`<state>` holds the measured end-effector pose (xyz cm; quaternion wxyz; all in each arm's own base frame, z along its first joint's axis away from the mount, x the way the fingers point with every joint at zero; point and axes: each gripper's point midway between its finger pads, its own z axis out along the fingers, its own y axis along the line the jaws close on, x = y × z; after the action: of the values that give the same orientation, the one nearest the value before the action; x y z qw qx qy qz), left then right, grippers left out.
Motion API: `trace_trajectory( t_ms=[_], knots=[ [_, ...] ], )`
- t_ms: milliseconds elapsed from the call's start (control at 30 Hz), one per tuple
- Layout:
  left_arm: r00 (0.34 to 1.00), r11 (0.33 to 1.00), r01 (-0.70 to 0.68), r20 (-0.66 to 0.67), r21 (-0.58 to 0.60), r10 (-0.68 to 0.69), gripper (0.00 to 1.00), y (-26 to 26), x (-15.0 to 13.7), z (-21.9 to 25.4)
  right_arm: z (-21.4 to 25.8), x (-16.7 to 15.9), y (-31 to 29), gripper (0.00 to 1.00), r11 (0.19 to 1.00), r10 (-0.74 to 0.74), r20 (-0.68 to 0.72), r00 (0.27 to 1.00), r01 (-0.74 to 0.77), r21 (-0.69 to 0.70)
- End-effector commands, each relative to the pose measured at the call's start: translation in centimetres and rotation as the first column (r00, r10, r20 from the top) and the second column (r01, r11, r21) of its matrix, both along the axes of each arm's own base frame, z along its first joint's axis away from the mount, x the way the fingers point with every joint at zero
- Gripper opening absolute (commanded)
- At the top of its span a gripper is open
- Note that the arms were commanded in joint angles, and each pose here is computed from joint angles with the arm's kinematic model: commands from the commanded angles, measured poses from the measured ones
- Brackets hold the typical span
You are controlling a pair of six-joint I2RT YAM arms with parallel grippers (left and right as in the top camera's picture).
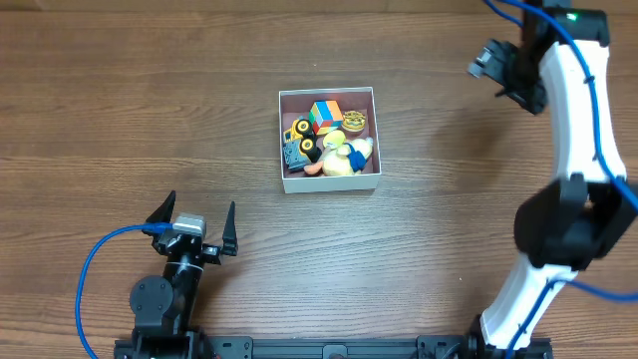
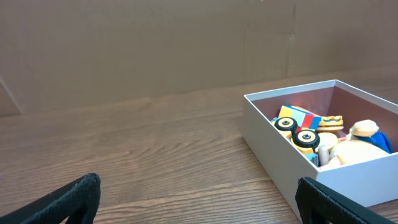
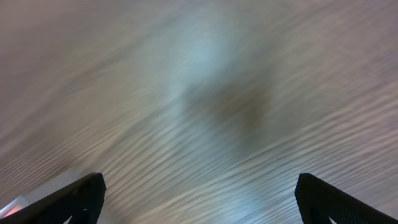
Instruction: Pack container
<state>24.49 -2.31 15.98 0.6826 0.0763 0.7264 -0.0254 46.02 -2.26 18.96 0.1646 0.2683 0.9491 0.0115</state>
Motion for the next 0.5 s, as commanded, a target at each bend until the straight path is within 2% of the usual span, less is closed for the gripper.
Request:
trace_trajectory(
  t_ms=[0,100,233,333,467],
  knots=[
    [1.000,1.000,-0.012,0.003,-0.013,0.012,1.00,0.2,0.0,0.0,8.0,-1.9,4.8,1.00,0.994,0.109,0.187,0.976,-0.110,-0.005],
    [1.000,1.000,-0.012,0.003,-0.013,0.012,1.00,0.2,0.0,0.0,10.6,-3.6,7.3,1.00,0.985,0.166,0.245,0.955,-0.170,-0.007],
    [1.000,1.000,-0.012,0.003,-0.013,0.012,1.00,0.2,0.0,0.0,10.7,-6.9,7.4,1.00,0.983,0.180,0.236,0.955,-0.184,-0.007],
    [1.000,1.000,-0.012,0.003,-0.013,0.012,1.00,0.2,0.0,0.0,10.5,-9.0,5.0,1.00,0.987,0.141,0.247,0.959,-0.118,-0.107],
    [1.000,1.000,-0.012,0.003,-0.013,0.012,1.00,0.2,0.0,0.0,11.7,-13.0,3.8,1.00,0.987,0.130,0.294,0.947,-0.095,-0.131]
  ],
)
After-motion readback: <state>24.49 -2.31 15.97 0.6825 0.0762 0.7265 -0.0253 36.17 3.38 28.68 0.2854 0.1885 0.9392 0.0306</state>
